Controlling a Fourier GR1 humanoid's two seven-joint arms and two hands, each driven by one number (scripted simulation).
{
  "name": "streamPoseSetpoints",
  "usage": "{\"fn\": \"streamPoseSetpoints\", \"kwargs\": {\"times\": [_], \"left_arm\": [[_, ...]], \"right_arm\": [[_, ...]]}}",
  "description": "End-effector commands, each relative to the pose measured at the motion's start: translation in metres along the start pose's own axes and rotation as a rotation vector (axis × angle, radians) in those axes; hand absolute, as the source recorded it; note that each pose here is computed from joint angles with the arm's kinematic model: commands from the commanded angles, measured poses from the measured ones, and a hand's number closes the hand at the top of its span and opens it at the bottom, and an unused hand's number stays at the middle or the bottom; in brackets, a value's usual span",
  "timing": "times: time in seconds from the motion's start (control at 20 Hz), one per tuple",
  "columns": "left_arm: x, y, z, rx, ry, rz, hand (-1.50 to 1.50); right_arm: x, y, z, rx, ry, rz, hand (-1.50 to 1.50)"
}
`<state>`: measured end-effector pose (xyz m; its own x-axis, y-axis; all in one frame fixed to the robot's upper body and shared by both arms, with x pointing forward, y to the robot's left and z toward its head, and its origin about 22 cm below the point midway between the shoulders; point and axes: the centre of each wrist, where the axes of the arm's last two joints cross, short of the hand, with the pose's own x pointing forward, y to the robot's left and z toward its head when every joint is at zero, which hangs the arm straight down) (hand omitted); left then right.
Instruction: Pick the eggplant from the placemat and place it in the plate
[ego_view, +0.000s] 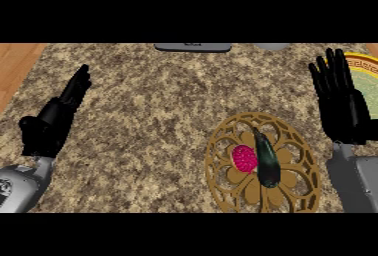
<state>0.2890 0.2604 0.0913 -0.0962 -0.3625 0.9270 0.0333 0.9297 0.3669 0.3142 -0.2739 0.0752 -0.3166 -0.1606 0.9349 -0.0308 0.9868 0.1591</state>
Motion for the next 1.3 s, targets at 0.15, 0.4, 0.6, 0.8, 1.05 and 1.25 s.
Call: {"fn": "streamPoseSetpoints", "kwargs": {"times": [0.15, 0.4, 0.6, 0.8, 1.05, 1.25], "left_arm": [[-0.027, -0.003, 0.004, 0.075, 0.115, 0.091, 0.0], [-0.045, -0.004, 0.013, 0.052, 0.241, 0.196, 0.0], [-0.056, -0.005, 0.007, 0.049, 0.253, 0.223, 0.0], [-0.073, 0.0, 0.008, 0.083, 0.253, 0.213, 0.0], [-0.071, -0.011, 0.016, 0.061, 0.249, 0.205, 0.0], [-0.064, -0.003, 0.012, 0.053, 0.259, 0.213, 0.0]], "right_arm": [[-0.019, -0.023, -0.009, 0.299, 0.262, -0.09, 1.5], [-0.028, -0.063, 0.006, 0.191, 0.298, 0.376, -1.5], [-0.076, -0.095, 0.056, 0.273, 0.31, 0.087, -1.5], [-0.07, -0.099, 0.053, 0.506, 0.334, 0.245, -1.5], [-0.053, -0.115, 0.027, 0.622, 0.375, 0.382, -1.5], [-0.03, -0.091, -0.008, 0.658, 0.38, 0.449, -1.5]]}}
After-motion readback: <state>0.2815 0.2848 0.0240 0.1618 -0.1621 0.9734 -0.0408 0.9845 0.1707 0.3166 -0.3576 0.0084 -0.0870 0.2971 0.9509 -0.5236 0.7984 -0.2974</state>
